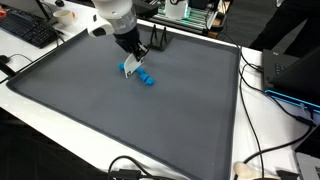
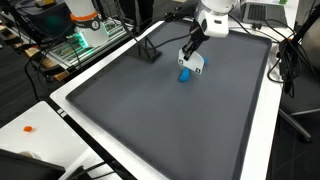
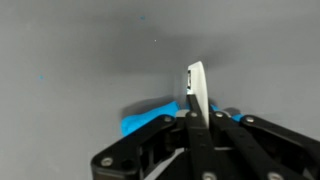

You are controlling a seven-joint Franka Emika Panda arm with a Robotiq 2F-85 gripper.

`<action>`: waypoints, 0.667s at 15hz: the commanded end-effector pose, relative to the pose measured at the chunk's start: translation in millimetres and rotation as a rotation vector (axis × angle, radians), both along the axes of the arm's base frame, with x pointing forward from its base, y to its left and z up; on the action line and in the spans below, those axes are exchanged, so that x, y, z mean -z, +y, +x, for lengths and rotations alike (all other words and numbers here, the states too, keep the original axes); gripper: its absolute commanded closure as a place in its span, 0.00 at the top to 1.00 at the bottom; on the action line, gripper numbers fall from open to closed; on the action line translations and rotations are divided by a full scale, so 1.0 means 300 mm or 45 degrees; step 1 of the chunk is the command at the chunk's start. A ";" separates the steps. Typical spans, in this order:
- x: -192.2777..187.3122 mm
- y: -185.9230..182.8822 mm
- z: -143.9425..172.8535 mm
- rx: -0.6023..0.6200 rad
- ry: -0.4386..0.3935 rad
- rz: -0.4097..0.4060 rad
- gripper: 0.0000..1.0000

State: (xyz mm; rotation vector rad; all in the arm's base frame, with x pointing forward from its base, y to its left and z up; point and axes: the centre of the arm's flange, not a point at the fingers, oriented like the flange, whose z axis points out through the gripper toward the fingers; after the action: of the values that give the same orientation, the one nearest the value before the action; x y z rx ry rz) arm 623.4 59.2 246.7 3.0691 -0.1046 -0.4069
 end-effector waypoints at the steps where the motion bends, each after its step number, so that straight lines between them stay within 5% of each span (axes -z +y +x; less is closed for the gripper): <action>1: -0.059 -0.021 -0.019 -0.005 -0.012 -0.025 0.01; 10: -0.080 -0.066 0.023 -0.057 -0.053 -0.096 0.01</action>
State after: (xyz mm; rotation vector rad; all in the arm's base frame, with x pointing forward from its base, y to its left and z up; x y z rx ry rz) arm 629.0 44.1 272.9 3.0237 -0.0786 -0.3243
